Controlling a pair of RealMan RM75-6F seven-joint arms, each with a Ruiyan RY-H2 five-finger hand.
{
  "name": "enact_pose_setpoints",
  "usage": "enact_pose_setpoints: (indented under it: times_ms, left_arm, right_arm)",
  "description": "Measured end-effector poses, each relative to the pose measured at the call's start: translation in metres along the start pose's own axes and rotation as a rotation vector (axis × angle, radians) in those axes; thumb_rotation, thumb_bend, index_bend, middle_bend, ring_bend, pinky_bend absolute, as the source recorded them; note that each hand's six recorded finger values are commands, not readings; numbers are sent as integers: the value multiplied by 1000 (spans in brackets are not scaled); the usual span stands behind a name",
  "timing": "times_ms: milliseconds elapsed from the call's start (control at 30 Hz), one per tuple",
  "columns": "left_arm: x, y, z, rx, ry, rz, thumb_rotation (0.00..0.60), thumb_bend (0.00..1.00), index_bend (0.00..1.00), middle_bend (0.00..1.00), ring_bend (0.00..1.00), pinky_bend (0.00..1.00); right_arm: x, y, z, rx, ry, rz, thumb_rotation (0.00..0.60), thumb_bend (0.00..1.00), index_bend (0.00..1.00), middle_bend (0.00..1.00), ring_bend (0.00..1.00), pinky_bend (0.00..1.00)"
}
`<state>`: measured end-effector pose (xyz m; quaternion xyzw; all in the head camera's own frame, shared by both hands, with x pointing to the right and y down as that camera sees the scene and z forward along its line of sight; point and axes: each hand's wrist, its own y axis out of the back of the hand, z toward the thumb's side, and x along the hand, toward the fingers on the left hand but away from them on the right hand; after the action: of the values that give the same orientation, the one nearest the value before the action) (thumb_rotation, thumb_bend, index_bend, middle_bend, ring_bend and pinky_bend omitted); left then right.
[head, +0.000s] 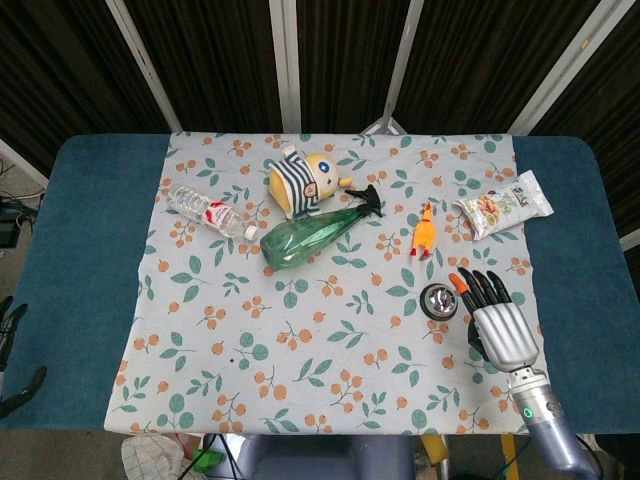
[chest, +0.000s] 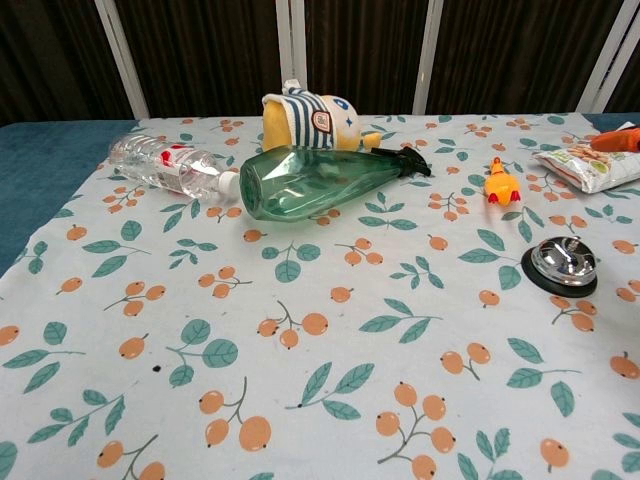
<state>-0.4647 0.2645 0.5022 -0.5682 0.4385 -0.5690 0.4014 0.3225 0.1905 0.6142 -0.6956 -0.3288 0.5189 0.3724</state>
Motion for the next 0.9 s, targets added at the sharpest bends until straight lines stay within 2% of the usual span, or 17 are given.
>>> enact_pose_setpoints:
  times_ms: [367,900]
  left_arm:
    - [0,1,-2,2,17,8,600,404,51,0,29,165]
    - [6,-6,2,28,18,-9,600,405,53,0,29,165]
  right_arm:
    - [-38,-46,-9,-22,-31,114,600,1000,7,0,0,0]
    - [-49,-92,-13,-44,-39,209,600,1000,7,0,0,0]
